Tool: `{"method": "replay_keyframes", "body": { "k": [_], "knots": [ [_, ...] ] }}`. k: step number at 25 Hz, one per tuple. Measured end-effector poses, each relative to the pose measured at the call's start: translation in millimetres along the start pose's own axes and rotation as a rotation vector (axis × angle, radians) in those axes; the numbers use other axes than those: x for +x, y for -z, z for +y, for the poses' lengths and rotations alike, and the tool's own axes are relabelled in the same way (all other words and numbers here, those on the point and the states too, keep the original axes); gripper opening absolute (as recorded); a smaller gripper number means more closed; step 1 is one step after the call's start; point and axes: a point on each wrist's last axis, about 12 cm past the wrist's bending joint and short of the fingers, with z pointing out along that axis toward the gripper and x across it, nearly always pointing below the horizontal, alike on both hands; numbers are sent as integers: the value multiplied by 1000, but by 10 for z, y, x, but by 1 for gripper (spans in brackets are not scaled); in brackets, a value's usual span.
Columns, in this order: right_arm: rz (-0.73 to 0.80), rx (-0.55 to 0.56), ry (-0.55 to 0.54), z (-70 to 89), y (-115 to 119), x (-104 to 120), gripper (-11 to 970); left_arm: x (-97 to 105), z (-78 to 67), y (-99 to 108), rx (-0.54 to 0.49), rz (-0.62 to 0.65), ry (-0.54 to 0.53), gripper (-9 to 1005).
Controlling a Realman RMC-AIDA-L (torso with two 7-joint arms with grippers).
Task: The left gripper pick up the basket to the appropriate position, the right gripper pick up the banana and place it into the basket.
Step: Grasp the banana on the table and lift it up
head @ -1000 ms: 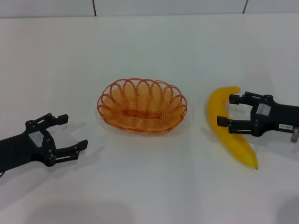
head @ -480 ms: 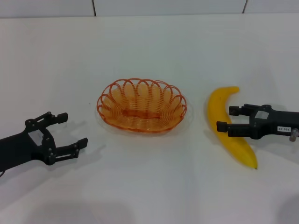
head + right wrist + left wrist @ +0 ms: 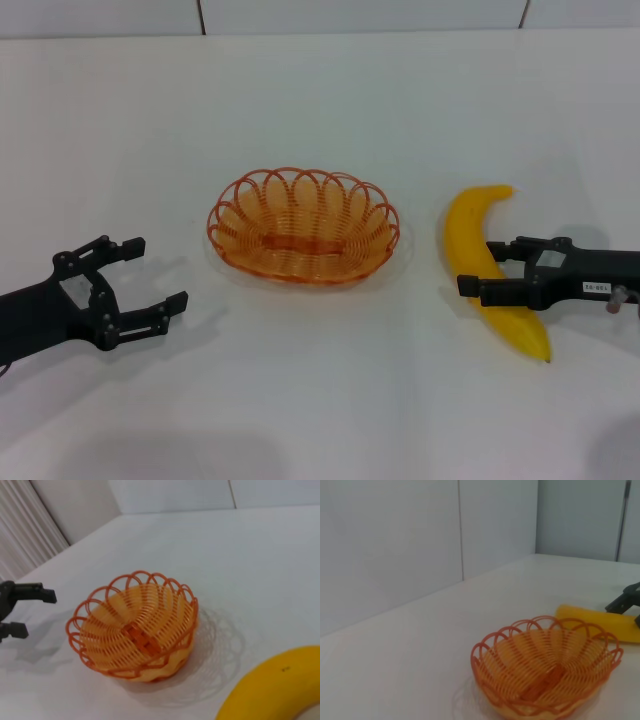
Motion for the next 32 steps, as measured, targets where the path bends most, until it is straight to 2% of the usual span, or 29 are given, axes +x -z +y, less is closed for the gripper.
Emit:
{"method": "replay_keyframes", "body": {
  "k": [11,22,32],
  "knots": [
    [-1,-10,-11,18,-42,-19,856,-8,-34,12,21,-17,1,917],
    [-19,-41,-24,49,-41,-71,417,-8,-37,29,22,-23,2,917],
    [-24,-42,-30,50,-39,-74,349,-6,-37,32,21,-22,2,917]
  ]
}}
